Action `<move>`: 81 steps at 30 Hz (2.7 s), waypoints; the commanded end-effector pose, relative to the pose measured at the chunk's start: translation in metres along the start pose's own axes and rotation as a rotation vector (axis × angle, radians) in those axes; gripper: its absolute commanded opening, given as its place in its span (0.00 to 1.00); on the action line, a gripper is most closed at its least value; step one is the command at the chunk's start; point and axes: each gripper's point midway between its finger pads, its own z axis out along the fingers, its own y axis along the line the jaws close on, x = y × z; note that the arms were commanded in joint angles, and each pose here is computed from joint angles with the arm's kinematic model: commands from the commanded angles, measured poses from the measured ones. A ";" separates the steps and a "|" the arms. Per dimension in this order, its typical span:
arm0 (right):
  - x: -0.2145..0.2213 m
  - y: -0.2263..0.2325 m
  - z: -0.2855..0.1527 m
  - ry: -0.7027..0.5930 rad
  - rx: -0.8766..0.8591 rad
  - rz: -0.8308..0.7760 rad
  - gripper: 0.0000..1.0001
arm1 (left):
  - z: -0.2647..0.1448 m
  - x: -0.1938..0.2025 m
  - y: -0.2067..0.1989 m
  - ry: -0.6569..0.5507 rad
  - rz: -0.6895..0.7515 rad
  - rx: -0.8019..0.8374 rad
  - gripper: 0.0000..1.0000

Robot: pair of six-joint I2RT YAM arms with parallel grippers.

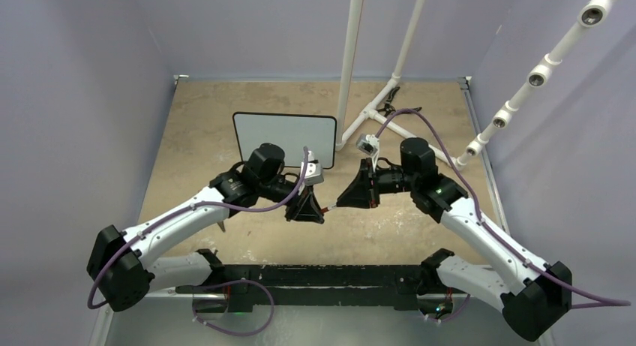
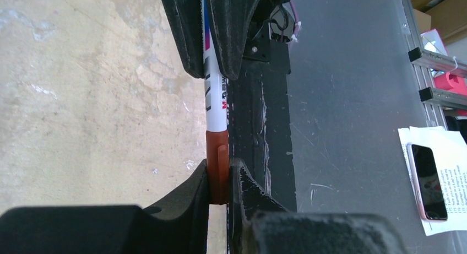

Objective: Write a sentence on the whiteboard
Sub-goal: Open the whiteboard marker at the center of the board, then place the pen cap at the center of the board.

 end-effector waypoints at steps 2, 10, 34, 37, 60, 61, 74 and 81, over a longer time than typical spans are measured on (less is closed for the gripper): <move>-0.029 0.029 -0.017 -0.036 0.009 -0.105 0.00 | -0.006 -0.003 -0.002 -0.037 0.031 -0.022 0.00; -0.043 0.048 -0.034 -0.053 0.043 -0.187 0.00 | -0.009 -0.007 -0.013 -0.058 0.052 0.022 0.00; -0.083 0.029 -0.057 -0.196 0.315 -0.185 0.00 | -0.022 -0.012 0.044 -0.135 -0.125 -0.369 0.00; -0.105 -0.014 -0.073 -0.333 0.568 -0.117 0.00 | -0.017 -0.013 0.064 -0.223 -0.245 -0.484 0.00; -0.121 -0.071 -0.169 -0.875 1.070 0.121 0.00 | 0.144 0.006 0.176 -0.199 -0.259 -0.809 0.00; -0.121 -0.070 -0.172 -0.887 1.072 0.124 0.00 | 0.149 0.010 0.181 -0.190 -0.260 -0.818 0.00; -0.116 -0.071 -0.179 -0.922 1.090 0.136 0.00 | 0.149 0.004 0.187 -0.180 -0.243 -0.850 0.51; -0.118 -0.069 -0.180 -0.928 1.090 0.126 0.00 | 0.073 0.003 0.163 -0.203 -0.249 -0.958 0.67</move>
